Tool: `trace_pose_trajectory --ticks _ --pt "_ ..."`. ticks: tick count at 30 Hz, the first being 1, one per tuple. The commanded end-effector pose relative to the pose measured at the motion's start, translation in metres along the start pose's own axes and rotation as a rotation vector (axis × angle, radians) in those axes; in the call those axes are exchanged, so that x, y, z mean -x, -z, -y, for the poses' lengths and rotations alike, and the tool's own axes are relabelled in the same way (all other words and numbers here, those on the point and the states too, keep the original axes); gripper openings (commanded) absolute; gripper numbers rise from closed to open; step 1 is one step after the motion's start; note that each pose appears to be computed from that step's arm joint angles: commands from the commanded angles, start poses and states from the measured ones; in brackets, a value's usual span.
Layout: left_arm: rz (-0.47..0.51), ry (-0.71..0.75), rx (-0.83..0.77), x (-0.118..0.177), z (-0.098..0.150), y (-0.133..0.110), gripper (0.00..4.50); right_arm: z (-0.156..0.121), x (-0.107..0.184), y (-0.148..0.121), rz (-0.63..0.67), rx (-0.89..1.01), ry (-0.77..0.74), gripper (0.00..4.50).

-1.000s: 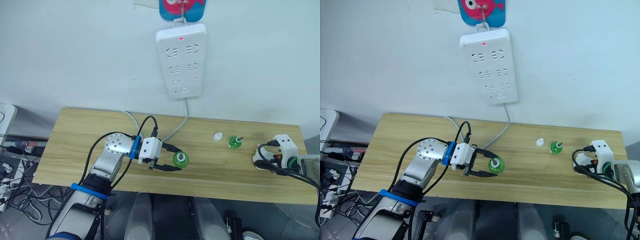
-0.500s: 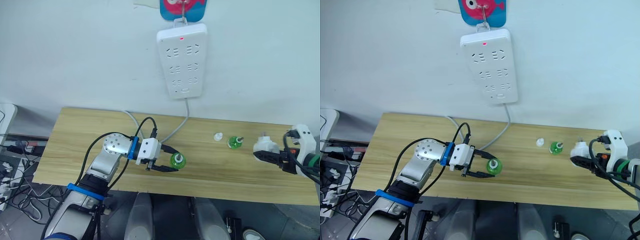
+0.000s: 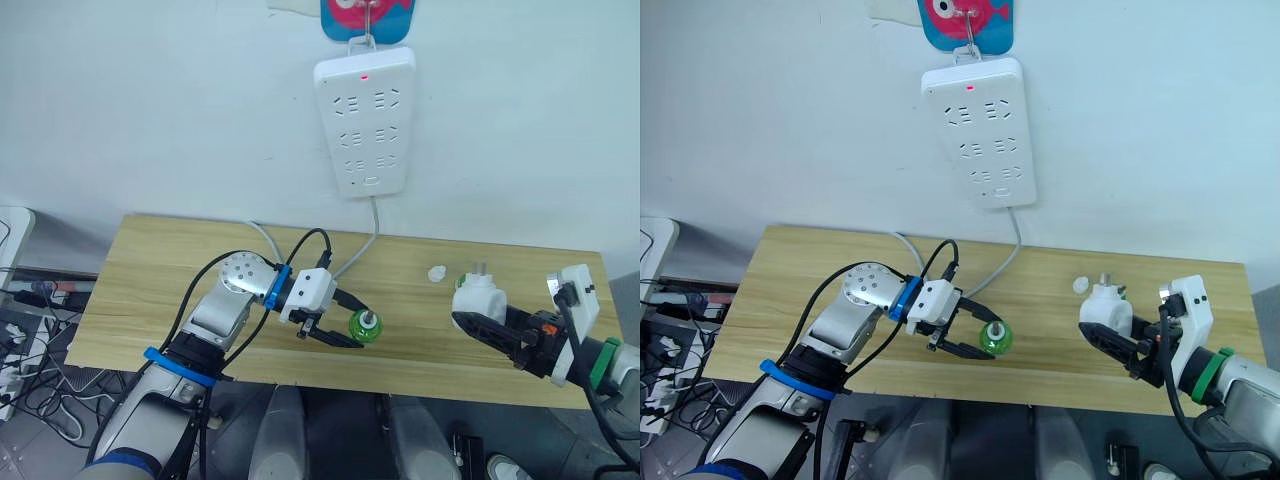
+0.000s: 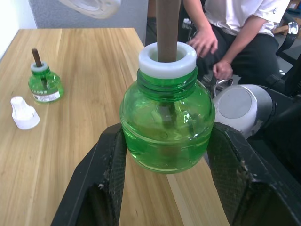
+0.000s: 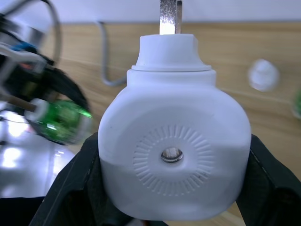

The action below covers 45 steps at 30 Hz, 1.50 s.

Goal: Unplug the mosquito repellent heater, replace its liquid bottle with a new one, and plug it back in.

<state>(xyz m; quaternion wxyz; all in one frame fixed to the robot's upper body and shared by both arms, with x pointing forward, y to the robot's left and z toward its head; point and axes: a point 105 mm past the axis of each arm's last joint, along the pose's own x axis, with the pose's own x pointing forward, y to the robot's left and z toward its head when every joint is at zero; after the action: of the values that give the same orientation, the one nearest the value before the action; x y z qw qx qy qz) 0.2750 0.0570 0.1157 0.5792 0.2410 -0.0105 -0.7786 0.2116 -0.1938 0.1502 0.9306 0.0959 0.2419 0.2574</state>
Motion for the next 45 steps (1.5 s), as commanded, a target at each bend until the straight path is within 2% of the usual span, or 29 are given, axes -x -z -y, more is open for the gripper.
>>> trace_pose_trajectory --ticks 1,5,10,13,19,28,30,32,33,35,38,42,45 --pt "0.037 -0.02 -0.032 -0.001 -0.001 -0.006 2.17 0.017 0.005 0.001 -0.033 0.011 0.105 3.02" --pt "0.041 -0.046 -0.051 -0.003 -0.001 -0.004 2.17 0.066 0.01 0.021 -0.179 0.009 0.344 3.02" --pt "0.041 -0.051 -0.056 -0.006 0.001 -0.004 2.17 0.11 0.004 0.046 -0.295 -0.022 0.455 3.02" --pt "0.035 -0.052 -0.055 -0.005 0.002 -0.004 2.17 0.133 -0.003 0.052 -0.329 -0.004 0.488 3.02" --pt "0.015 -0.064 -0.051 0.001 0.003 -0.002 2.17 0.159 -0.006 0.054 -0.349 -0.032 0.541 3.02" --pt "0.019 -0.064 -0.059 -0.004 0.004 -0.004 2.17 0.16 -0.016 0.057 -0.327 -0.108 0.502 3.02" --pt "0.019 -0.063 -0.063 -0.005 0.003 -0.003 2.17 0.162 -0.016 0.057 -0.325 -0.106 0.506 3.76" --pt "0.019 -0.068 -0.064 -0.005 0.001 -0.003 2.17 0.163 -0.012 0.052 -0.307 -0.102 0.513 4.3" --pt "0.019 -0.072 -0.064 -0.005 0.0 -0.003 2.17 0.161 -0.009 0.046 -0.291 -0.087 0.514 4.47" --pt "0.018 -0.088 -0.061 -0.003 -0.002 -0.002 2.17 0.149 0.003 0.03 -0.242 -0.07 0.506 4.47" --pt "0.02 -0.115 -0.052 -0.002 -0.003 -0.001 2.17 0.117 0.02 0.01 -0.178 -0.024 0.467 4.47" --pt "0.037 -0.152 -0.046 -0.003 -0.006 -0.001 2.17 0.058 0.024 -0.004 -0.083 0.157 0.382 4.47" --pt "0.086 -0.208 -0.035 -0.009 -0.013 -0.008 2.17 -0.015 0.002 -0.011 0.176 0.189 0.135 4.47"
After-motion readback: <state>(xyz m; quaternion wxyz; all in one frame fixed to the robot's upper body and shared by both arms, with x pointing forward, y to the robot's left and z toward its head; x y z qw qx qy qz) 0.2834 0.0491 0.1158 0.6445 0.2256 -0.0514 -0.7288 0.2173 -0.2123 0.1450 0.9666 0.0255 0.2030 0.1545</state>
